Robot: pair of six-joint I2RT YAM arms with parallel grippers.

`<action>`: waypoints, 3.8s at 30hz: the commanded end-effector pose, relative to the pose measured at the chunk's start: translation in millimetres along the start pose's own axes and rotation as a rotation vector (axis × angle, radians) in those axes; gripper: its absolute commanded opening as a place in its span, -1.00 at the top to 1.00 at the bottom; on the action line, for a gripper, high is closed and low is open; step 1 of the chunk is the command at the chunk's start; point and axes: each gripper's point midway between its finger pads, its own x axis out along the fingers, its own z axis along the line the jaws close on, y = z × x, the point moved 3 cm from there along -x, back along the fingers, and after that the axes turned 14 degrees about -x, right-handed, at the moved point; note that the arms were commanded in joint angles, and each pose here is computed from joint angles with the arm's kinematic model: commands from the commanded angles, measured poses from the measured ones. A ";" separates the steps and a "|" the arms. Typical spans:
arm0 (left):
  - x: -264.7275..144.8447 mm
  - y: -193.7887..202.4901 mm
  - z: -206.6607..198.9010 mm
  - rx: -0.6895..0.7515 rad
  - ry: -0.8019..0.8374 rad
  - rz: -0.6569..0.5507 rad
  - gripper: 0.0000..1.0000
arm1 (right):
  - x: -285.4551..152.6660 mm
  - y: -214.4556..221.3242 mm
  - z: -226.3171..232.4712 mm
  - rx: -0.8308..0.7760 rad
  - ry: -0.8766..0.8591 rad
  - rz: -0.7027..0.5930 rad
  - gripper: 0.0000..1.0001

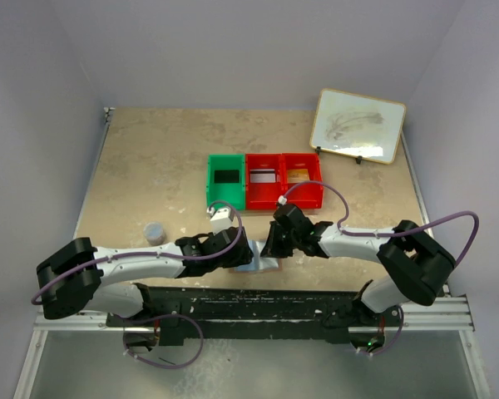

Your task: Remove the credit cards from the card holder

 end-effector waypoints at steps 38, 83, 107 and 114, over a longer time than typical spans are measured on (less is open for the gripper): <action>6.9 21.9 -58.4 -0.168 0.295 0.139 -0.22 | -6.2 -1.4 -1.0 0.083 0.014 -0.053 0.74; 7.6 5.5 -8.0 -0.218 0.117 -0.001 -0.32 | -1.0 12.3 -11.4 0.176 0.045 -0.026 0.73; 4.2 13.4 -64.6 -0.181 0.313 0.099 -0.32 | -5.9 10.9 -17.1 0.204 0.065 -0.067 0.72; 11.0 16.7 -63.6 -0.181 0.299 0.104 -0.32 | -22.5 7.7 -16.6 0.212 0.059 -0.106 0.61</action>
